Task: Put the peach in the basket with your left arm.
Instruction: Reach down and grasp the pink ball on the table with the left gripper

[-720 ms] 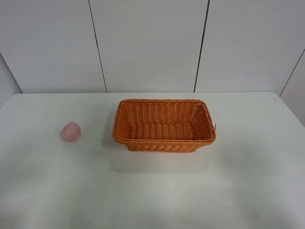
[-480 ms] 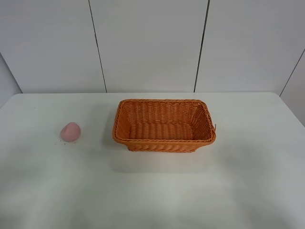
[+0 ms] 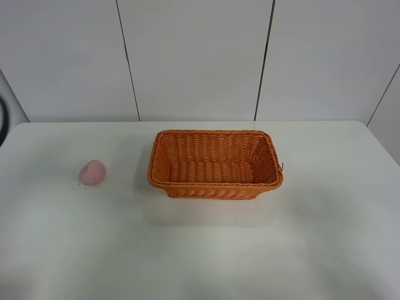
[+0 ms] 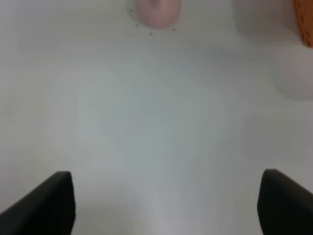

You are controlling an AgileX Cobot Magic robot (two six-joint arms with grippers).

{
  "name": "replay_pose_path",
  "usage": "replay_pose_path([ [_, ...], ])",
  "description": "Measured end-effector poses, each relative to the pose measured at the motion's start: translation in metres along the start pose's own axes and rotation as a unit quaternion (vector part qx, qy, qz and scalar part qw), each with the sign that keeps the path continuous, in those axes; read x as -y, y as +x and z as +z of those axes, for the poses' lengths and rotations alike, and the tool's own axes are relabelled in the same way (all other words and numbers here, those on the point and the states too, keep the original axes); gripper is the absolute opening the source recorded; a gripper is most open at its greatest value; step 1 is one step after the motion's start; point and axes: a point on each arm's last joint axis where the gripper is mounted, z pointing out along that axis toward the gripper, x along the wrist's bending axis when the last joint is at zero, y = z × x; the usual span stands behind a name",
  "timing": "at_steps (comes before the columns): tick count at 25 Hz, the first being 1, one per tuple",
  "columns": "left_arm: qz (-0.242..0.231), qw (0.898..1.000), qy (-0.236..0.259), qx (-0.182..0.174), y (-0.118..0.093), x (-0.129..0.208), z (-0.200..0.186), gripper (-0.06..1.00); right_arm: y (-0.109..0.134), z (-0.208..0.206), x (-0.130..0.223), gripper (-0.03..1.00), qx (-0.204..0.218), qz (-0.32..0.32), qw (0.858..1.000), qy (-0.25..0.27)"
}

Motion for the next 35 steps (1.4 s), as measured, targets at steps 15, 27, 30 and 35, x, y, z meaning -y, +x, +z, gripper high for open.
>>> replay_pose_path([
  [15,0.004,0.986,0.169,0.002,0.013,-0.186,0.232,0.78,0.000,0.000,0.000,0.69,0.000,0.000,1.000,0.000],
  [27,-0.006,0.961,0.275,0.002,0.027,-0.162,0.347,0.78,0.000,0.000,0.000,0.69,0.000,0.000,1.000,0.000],
  [30,-0.010,0.960,0.279,0.005,0.027,-0.160,0.350,0.75,0.000,0.000,0.000,0.69,0.000,0.000,1.000,0.000],
  [35,-0.016,0.959,0.284,0.010,0.026,-0.160,0.350,0.51,0.000,0.000,0.000,0.69,0.000,0.000,1.000,0.000],
])
